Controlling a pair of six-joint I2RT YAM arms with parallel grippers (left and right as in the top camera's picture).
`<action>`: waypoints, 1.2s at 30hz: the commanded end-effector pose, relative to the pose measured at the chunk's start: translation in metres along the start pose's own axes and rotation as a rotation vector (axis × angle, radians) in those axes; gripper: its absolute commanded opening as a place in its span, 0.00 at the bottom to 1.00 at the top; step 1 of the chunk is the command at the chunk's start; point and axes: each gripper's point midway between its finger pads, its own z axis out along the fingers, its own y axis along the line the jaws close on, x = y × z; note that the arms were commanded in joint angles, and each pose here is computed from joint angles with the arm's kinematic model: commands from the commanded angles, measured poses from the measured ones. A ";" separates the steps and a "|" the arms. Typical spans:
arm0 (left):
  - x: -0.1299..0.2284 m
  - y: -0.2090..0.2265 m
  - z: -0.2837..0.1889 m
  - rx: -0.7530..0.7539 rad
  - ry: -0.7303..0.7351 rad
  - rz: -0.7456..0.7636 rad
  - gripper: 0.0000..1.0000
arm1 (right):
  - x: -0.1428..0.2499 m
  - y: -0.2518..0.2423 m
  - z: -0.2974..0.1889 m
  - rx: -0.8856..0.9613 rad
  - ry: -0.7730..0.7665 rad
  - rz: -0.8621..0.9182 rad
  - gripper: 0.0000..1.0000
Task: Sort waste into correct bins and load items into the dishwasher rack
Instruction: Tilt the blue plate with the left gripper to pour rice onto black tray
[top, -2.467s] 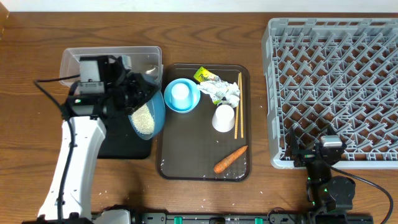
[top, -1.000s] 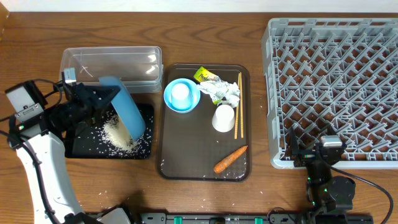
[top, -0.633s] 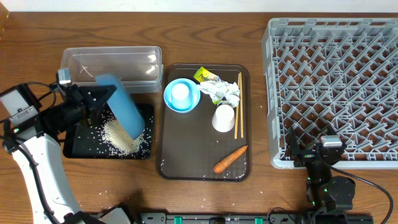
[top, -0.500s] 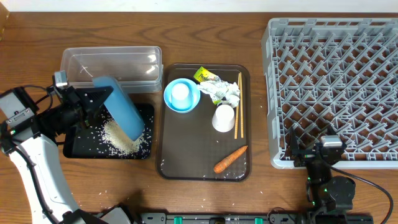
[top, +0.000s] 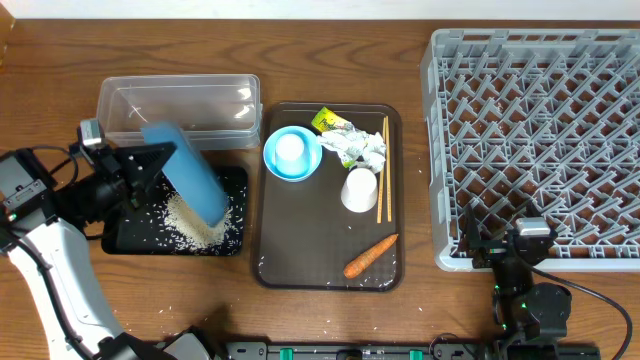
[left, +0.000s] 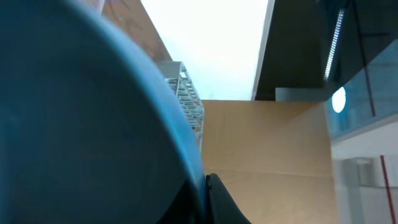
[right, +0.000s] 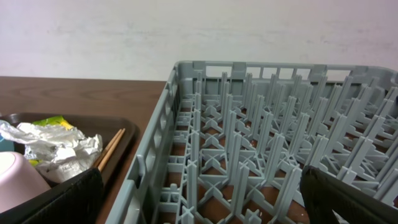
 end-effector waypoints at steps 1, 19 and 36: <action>0.000 -0.003 -0.001 0.025 0.006 0.056 0.06 | 0.001 -0.002 0.000 0.008 0.003 -0.014 0.99; 0.012 0.013 -0.001 -0.039 0.017 0.091 0.06 | 0.001 -0.002 0.000 0.008 0.003 -0.014 0.99; 0.030 0.011 -0.002 -0.029 0.049 0.257 0.06 | 0.001 -0.002 0.000 0.008 0.003 -0.014 0.99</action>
